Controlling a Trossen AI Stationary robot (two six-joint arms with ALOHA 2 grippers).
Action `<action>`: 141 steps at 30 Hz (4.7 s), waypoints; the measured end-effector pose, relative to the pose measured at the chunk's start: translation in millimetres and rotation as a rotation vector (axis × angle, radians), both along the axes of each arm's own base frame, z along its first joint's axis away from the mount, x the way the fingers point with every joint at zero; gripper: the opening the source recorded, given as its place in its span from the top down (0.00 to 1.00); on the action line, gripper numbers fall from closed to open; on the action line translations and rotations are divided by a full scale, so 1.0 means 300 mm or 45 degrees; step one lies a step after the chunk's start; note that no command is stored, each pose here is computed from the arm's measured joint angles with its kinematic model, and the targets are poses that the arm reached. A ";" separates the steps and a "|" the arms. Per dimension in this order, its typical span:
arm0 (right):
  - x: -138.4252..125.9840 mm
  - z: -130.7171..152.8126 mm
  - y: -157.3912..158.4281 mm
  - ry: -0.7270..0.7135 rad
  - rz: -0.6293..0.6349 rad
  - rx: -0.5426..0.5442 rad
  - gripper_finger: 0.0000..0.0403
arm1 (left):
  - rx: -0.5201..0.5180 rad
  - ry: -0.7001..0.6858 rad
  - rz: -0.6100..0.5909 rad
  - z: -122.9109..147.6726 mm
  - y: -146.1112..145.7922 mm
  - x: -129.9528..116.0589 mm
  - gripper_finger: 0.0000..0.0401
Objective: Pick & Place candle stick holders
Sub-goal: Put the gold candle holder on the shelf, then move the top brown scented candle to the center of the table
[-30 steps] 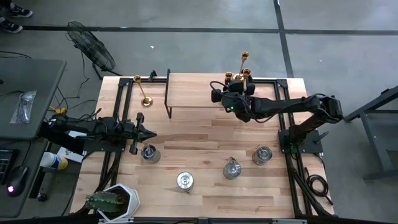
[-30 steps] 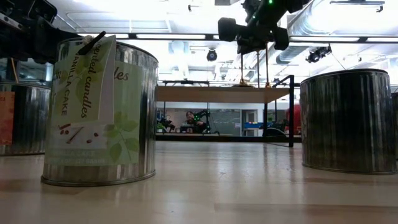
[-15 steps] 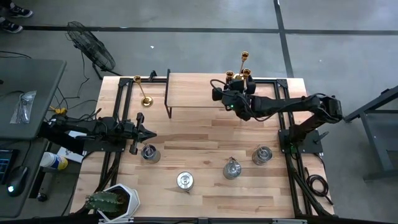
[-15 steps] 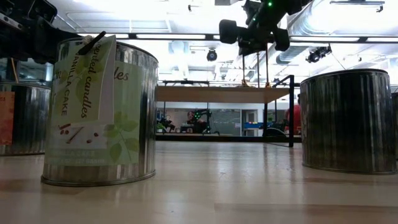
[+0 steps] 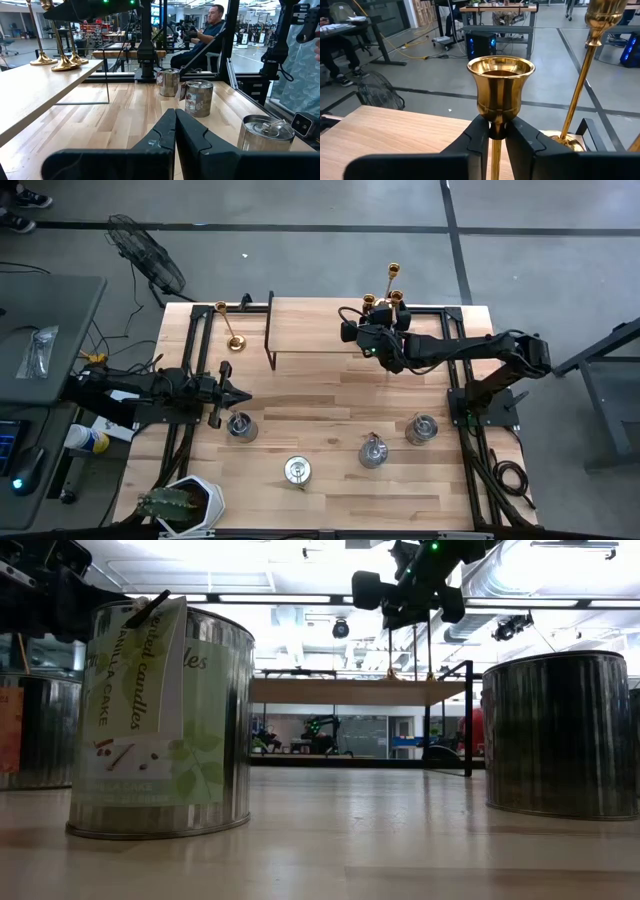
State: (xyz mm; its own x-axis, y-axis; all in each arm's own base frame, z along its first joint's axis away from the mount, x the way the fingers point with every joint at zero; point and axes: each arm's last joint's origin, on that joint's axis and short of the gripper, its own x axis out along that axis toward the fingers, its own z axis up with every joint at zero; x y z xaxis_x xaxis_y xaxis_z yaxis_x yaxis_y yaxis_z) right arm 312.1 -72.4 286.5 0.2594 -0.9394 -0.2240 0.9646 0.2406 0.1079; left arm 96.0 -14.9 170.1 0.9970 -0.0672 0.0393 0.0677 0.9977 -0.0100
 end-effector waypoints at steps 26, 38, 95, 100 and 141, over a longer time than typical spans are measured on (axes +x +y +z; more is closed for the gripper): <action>0.004 -0.007 -0.002 0.047 0.077 0.032 0.79 | 0.000 0.000 0.003 0.000 0.000 0.000 1.00; 0.008 -0.006 0.011 0.040 0.089 0.027 0.40 | 0.000 0.000 -0.001 0.000 0.000 0.000 1.00; -0.581 0.055 0.369 0.703 0.593 1.390 0.32 | 0.000 0.000 0.003 0.000 0.000 0.000 1.00; -0.622 -0.021 0.393 0.760 0.613 1.547 0.32 | 0.000 0.000 0.002 0.000 0.000 0.000 1.00; -0.708 -0.300 0.523 0.885 1.016 1.686 0.32 | 0.000 0.000 0.001 0.000 0.000 0.000 1.00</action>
